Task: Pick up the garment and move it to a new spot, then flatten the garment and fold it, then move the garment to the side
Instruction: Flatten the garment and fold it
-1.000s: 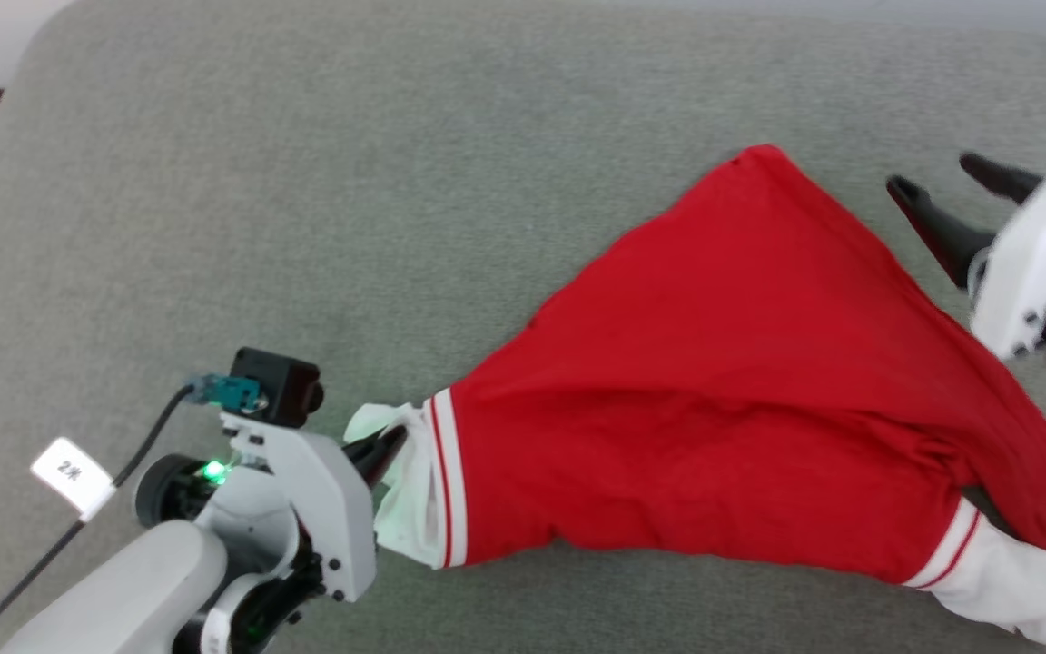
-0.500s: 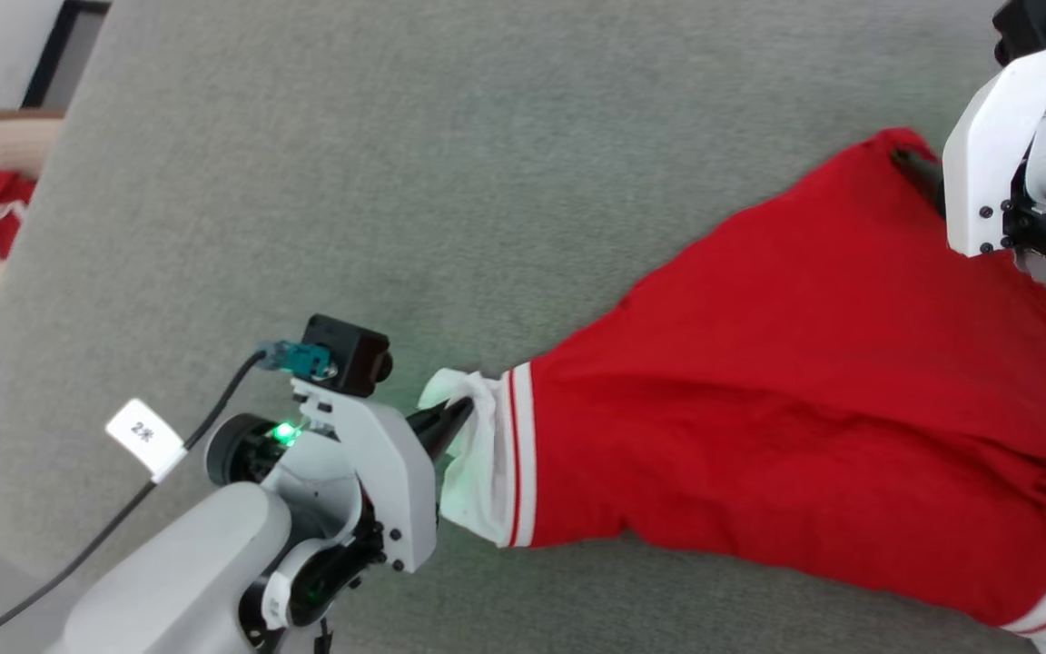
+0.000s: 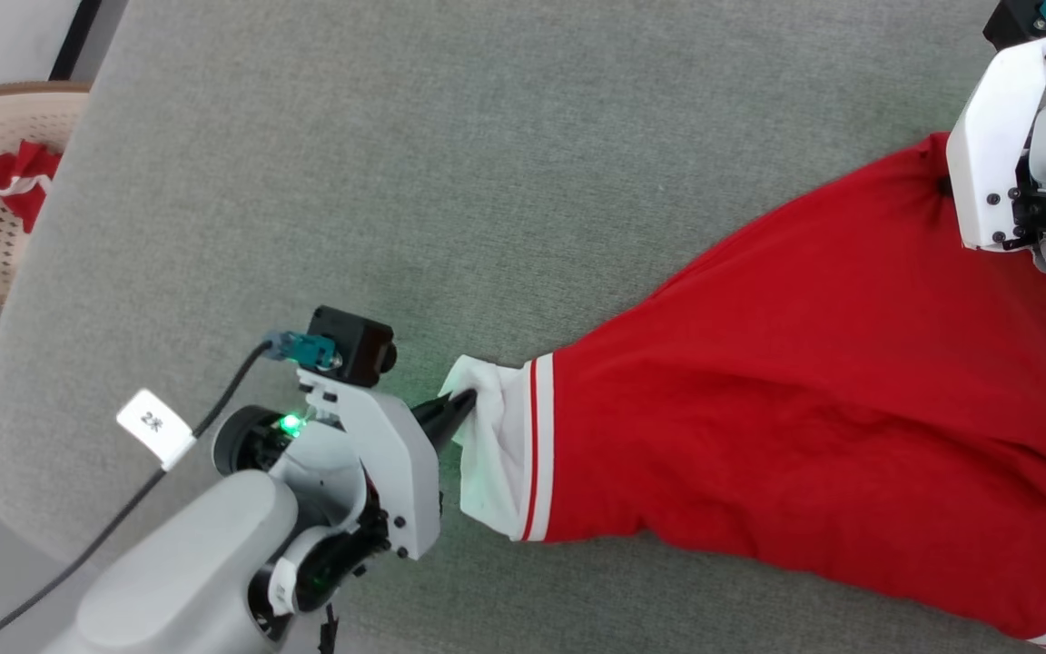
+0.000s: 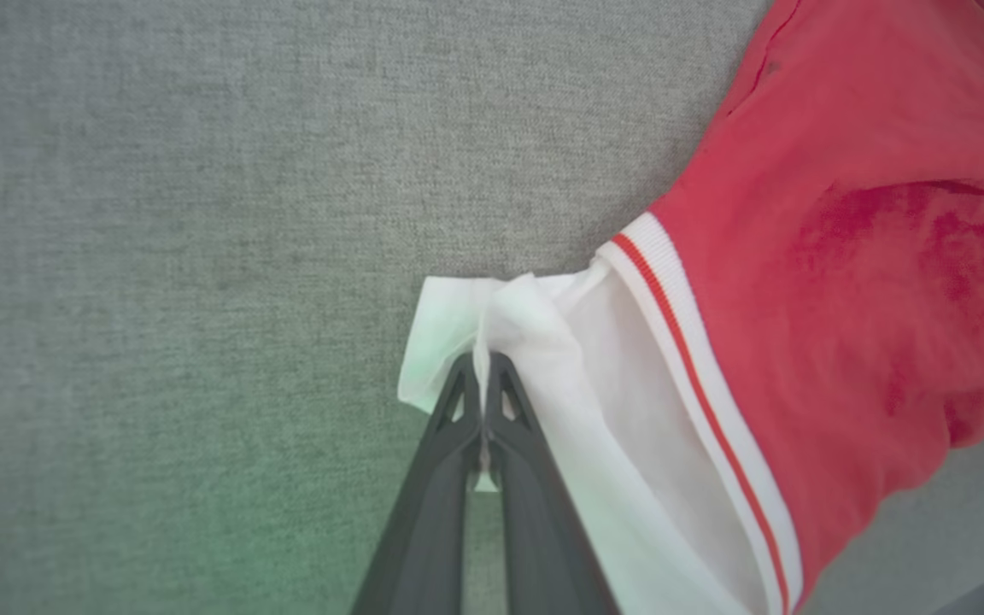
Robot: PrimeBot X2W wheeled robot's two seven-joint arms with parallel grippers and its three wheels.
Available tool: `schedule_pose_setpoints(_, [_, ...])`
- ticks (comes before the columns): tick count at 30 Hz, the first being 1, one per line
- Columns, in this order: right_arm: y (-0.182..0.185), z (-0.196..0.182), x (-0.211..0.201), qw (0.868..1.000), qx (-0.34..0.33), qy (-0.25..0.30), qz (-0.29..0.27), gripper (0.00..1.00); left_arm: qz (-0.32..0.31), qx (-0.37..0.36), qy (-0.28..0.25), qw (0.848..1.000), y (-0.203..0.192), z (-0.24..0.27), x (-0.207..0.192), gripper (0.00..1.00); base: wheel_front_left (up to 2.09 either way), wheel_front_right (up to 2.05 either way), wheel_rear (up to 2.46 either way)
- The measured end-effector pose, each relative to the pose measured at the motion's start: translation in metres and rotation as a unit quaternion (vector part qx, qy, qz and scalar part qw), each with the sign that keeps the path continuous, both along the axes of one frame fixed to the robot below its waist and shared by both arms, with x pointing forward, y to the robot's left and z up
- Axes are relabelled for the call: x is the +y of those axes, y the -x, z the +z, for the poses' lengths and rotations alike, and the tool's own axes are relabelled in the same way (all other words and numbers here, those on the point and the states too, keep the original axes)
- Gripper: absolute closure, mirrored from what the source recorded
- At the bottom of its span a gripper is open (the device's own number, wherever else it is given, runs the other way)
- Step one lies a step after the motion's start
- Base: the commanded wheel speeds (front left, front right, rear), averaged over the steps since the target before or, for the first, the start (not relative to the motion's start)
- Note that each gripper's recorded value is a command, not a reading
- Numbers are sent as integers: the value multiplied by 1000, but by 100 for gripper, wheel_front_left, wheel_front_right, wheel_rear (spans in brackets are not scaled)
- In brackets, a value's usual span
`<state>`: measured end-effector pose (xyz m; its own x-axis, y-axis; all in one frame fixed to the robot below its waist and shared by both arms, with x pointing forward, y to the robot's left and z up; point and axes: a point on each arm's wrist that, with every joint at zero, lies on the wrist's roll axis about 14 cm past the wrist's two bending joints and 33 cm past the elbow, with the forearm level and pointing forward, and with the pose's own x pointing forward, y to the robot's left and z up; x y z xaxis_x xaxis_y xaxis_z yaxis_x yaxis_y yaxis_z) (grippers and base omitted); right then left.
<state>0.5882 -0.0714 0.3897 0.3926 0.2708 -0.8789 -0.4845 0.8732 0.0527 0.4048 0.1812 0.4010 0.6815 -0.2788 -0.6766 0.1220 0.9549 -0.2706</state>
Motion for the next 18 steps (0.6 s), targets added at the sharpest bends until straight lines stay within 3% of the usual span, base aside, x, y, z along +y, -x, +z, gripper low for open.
schedule_pose_setpoints(8, [-11, 21, -23, 998, -47, -22, -41, 100, -16, -31, -30, 999, -26, 25, 10, 100, 0, 0, 0])
schedule_pose_setpoints(18, [-29, 103, -54, 979, -181, -66, -71, 100, -32, -133, -109, 985, -98, 117, 30, 100, 0, 0, 0])
